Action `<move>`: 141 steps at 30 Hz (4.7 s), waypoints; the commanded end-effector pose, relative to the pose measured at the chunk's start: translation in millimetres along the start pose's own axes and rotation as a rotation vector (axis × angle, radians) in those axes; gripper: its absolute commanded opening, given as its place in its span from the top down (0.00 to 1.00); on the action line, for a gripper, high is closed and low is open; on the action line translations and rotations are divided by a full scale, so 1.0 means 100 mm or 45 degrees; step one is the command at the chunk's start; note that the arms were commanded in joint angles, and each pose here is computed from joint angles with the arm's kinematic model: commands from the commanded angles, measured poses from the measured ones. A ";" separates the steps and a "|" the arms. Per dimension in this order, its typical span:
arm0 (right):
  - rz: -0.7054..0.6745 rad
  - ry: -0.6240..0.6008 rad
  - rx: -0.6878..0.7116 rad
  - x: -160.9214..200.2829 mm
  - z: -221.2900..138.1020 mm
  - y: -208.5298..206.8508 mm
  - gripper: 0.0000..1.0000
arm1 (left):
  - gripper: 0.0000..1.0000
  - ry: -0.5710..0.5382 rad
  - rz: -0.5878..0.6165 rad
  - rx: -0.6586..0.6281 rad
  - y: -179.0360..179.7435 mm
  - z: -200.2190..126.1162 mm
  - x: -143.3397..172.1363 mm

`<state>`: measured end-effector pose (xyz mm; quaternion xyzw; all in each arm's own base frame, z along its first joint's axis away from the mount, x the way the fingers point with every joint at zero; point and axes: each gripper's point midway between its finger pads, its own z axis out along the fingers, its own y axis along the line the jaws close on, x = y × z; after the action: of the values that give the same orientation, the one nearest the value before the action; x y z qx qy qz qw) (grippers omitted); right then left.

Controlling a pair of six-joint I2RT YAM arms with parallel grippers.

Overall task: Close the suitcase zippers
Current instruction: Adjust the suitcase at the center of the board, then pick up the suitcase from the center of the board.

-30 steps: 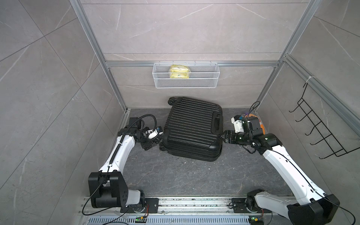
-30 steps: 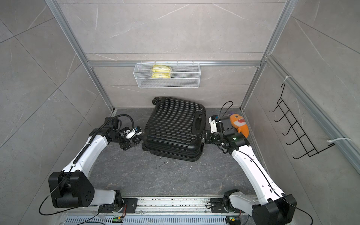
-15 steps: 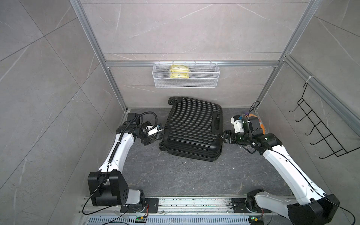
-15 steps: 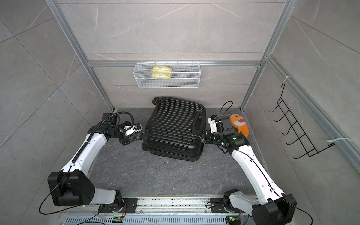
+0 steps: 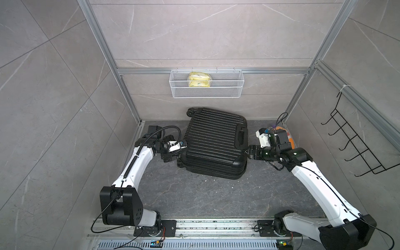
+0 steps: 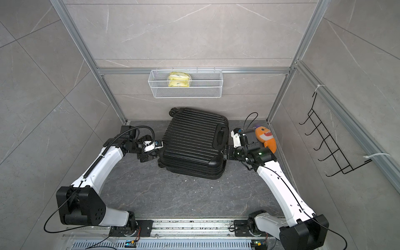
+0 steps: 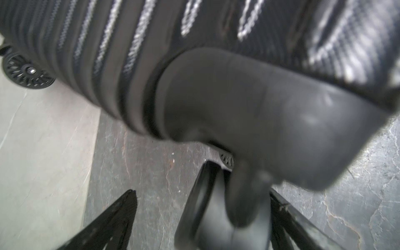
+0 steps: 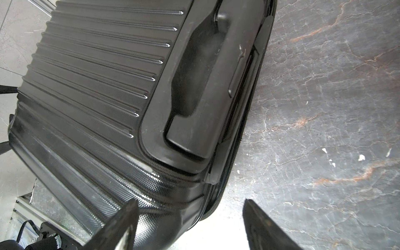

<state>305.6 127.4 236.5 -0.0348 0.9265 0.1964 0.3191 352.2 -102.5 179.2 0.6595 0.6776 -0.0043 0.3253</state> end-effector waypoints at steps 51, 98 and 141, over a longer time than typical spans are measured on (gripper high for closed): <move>-0.031 -0.063 0.100 0.35 -0.06 -0.24 0.23 | 1.00 -0.308 -1.469 -0.100 -0.98 -0.14 -2.17; -0.042 -0.213 0.277 0.10 0.08 -0.49 0.27 | 0.15 -0.172 -1.293 -0.294 -0.56 -0.59 -2.21; -0.371 -0.396 -0.117 1.05 0.60 0.30 0.34 | 0.73 -0.034 -1.946 -0.141 -0.12 -0.09 -0.07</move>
<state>236.9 181.4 130.0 -0.1588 0.8652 0.2069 0.4283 344.7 -102.3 173.5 0.0131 0.9477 -0.1746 0.2668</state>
